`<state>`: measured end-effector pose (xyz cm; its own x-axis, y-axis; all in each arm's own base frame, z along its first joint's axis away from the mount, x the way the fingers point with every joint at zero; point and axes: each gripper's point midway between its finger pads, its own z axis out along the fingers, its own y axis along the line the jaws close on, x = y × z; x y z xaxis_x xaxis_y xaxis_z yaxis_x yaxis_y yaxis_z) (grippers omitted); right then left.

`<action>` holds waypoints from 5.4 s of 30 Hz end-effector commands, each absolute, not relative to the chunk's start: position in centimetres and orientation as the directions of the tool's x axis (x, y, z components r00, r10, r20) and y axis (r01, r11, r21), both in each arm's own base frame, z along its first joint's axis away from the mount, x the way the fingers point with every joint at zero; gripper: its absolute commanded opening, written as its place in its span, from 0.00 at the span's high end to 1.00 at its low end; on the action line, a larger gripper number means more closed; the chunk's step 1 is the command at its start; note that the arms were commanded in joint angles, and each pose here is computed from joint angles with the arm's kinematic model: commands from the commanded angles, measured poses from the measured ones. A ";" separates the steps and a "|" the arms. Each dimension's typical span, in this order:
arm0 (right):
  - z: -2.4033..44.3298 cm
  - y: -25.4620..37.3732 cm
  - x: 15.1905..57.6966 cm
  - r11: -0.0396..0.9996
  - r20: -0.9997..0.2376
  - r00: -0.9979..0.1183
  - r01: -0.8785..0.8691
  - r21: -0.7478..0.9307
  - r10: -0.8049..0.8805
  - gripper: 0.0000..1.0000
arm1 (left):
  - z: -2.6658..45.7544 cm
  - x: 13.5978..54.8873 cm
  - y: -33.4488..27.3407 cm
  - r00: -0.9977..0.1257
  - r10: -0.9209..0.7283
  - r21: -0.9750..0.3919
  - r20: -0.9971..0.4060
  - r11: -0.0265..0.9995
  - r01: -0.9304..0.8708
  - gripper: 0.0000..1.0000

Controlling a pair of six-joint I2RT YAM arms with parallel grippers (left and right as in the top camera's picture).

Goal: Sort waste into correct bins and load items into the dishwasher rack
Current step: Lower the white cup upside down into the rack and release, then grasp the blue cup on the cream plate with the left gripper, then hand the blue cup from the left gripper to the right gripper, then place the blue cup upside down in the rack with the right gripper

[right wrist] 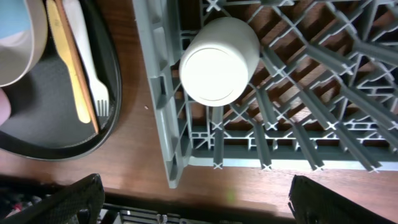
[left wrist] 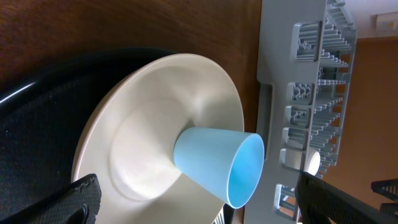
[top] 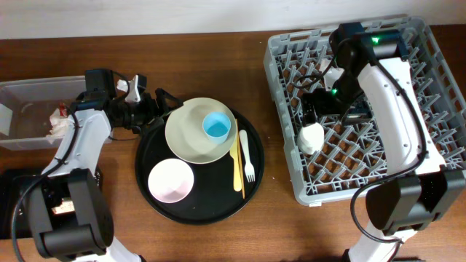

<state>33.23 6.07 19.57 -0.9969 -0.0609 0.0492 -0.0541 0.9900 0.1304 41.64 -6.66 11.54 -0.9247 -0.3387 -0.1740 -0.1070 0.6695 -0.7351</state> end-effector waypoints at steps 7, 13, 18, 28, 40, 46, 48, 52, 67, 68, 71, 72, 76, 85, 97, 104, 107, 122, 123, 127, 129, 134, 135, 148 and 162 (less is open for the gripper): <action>20.7 6.8 33.1 0.985 0.018 -0.998 -0.058 0.164 -0.062 0.01 | 11.4 41.7 -6.6 -0.926 -0.334 -0.736 -0.175 0.669 -0.103 0.01; 20.7 6.8 33.1 0.985 0.018 -0.998 -0.058 0.164 -0.062 0.01 | 10.9 41.2 -6.5 -0.928 -0.340 -0.718 -0.148 0.682 -0.135 0.23; 20.7 6.8 33.1 0.985 0.018 -0.998 -0.058 0.164 -0.062 0.01 | 10.4 41.6 -9.9 -0.932 -0.269 -0.524 -0.243 0.845 -0.107 0.41; 20.7 6.8 33.1 0.985 0.018 -0.998 -0.058 0.164 -0.062 0.01 | 9.0 39.7 -13.8 -0.944 -0.101 -0.267 -0.315 0.964 -0.014 0.60; 20.7 6.8 33.1 0.985 0.018 -0.998 -0.058 0.164 -0.062 0.01 | 10.7 40.0 -14.4 -0.933 -0.095 -0.281 -0.346 0.960 0.006 0.99; 20.7 6.8 33.1 0.985 0.018 -0.998 -0.058 0.164 -0.062 0.01 | 25.6 39.8 -12.2 -0.833 -0.128 -0.747 -0.539 0.529 0.402 1.00; 20.7 6.8 33.1 0.985 0.018 -0.998 -0.058 0.164 -0.062 0.01 | 27.1 38.4 -12.6 -0.812 -0.099 -0.773 -0.575 0.390 0.500 0.99; 20.7 6.9 34.1 0.984 -0.020 -0.998 -0.065 0.166 -0.062 0.01 | 26.2 37.9 -13.8 -0.793 -0.057 -0.787 -0.607 0.180 0.590 0.99; 30.6 19.9 34.9 0.276 -0.623 -0.725 -0.688 0.671 -0.293 0.06 | 23.3 40.0 -19.8 -0.763 0.050 -0.764 -0.645 -0.045 0.643 0.99; 30.4 19.9 35.0 0.276 -0.623 -0.725 -0.688 0.671 -0.293 0.06 | 24.0 40.1 -20.7 -0.748 0.065 -0.751 -0.660 -0.059 0.658 1.00; 28.9 20.0 36.2 0.277 -0.610 -0.736 -0.676 0.682 -0.294 0.06 | 26.0 40.1 -22.7 -0.701 0.094 -0.707 -0.707 -0.095 0.701 1.00; 28.4 19.9 36.5 0.278 -0.610 -0.735 -0.677 0.682 -0.295 0.06 | 26.2 40.0 -23.1 -0.693 0.099 -0.700 -0.714 -0.101 0.707 0.99; 27.7 19.7 36.6 0.252 -0.636 -0.712 -0.701 0.667 -0.297 0.06 | 26.2 40.1 -23.1 -0.694 0.095 -0.700 -0.714 -0.094 0.708 0.99; 27.8 20.6 36.3 0.108 -0.716 -0.659 -0.748 0.654 -0.228 0.19 | 26.1 40.2 -23.1 -0.695 0.092 -0.701 -0.713 -0.088 0.707 1.00; 28.2 22.4 35.6 0.050 -0.746 -0.622 -0.775 0.630 -0.239 0.29 | 26.1 40.2 -23.1 -0.697 0.092 -0.703 -0.711 -0.087 0.705 0.99; 27.3 23.1 35.5 0.075 -0.742 -0.607 -0.786 0.614 -0.287 0.48 | 26.1 40.2 -23.1 -0.697 0.092 -0.703 -0.711 -0.087 0.706 0.92; 26.6 22.9 35.5 0.111 -0.724 -0.613 -0.782 0.613 -0.316 0.48 | 26.1 40.5 -22.7 -0.695 0.084 -0.700 -0.714 -0.080 0.710 0.87; 24.7 -4.1 32.6 0.961 -0.229 -0.943 0.197 0.195 0.240 0.60 | 9.6 44.7 -5.3 -0.915 -0.365 -0.706 -0.173 0.693 -0.143 0.77; 24.2 -6.0 31.1 0.950 -0.174 -0.937 0.280 0.140 0.302 0.63 | 9.6 44.7 -5.3 -0.915 -0.365 -0.706 -0.174 0.693 -0.142 0.72; 23.7 -7.3 28.6 0.936 -0.083 -0.933 0.345 0.071 0.350 0.68 | 10.9 45.5 -5.3 -0.905 -0.360 -0.676 -0.228 0.727 -0.119 0.72; 23.6 -7.1 28.0 0.936 -0.054 -0.935 0.345 0.073 0.349 0.68 | 14.1 46.4 -4.1 -0.862 -0.371 -0.543 -0.344 0.828 -0.140 0.72; 22.8 -4.9 28.0 0.946 -0.018 -0.949 0.311 0.091 0.314 0.75 | 21.3 44.1 -4.0 -0.768 -0.215 -0.064 -0.603 0.973 -0.222 0.56; 22.0 -4.5 27.6 0.946 0.016 -0.950 0.311 0.094 0.311 0.75 | 20.8 44.0 -5.0 -0.778 -0.191 -0.047 -0.598 0.978 -0.203 0.41; 19.9 -4.2 28.1 0.956 0.056 -0.955 0.290 -0.043 0.293 0.75 | 20.6 43.9 -5.9 -0.784 -0.174 -0.046 -0.595 0.982 -0.183 0.00; 14.1 -4.5 30.3 0.975 0.174 -0.959 0.215 -0.056 0.222 0.75 | 20.6 43.9 -5.9 -0.784 -0.174 -0.046 -0.595 0.982 -0.183 0.00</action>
<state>30.82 -4.31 15.14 -0.9589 0.2444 0.1444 0.2417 0.9697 -0.0366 43.86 -6.10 21.16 -0.7786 -0.1788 -0.6016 -0.1747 0.9824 -0.0659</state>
